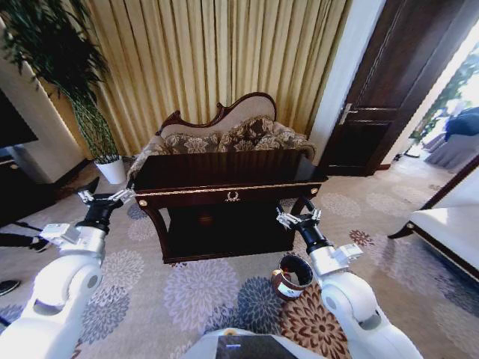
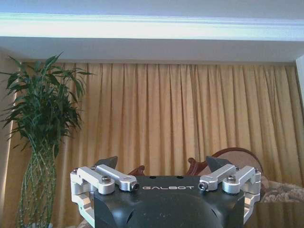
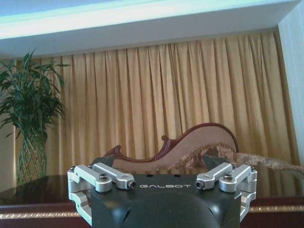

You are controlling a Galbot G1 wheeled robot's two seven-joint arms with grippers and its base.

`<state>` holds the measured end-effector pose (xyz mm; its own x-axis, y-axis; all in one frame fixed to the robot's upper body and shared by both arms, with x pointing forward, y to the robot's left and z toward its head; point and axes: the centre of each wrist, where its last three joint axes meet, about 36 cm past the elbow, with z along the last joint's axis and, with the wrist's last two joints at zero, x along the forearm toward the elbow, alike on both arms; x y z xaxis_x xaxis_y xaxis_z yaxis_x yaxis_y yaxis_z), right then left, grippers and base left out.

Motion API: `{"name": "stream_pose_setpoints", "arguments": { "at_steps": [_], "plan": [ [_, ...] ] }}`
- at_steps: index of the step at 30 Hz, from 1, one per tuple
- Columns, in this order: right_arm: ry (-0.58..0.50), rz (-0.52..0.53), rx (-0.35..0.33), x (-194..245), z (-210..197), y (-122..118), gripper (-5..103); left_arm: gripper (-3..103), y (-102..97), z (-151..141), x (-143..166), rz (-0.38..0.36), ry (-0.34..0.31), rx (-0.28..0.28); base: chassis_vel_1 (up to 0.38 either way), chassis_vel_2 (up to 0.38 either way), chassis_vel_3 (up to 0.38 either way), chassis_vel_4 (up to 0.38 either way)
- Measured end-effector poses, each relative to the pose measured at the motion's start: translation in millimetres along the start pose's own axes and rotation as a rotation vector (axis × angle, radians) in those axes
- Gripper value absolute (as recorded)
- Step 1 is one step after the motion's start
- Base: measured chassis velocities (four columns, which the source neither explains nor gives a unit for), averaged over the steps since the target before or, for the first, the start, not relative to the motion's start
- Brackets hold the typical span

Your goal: Move to the front of the table and place the trash on the table into the trash bin.

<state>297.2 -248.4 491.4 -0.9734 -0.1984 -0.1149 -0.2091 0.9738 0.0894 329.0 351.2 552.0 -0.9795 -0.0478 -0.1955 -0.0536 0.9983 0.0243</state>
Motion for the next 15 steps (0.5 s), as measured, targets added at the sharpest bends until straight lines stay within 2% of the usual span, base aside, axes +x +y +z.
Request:
{"name": "stream_pose_setpoints", "arguments": {
  "at_steps": [15],
  "plan": [
    [-0.017,0.016,0.007,1.9,3.9,-1.3,100,100,-2.4,3.7,-0.5,-0.005,0.005,0.002,0.088,-0.091,-0.089,0.09]
  ]
}}
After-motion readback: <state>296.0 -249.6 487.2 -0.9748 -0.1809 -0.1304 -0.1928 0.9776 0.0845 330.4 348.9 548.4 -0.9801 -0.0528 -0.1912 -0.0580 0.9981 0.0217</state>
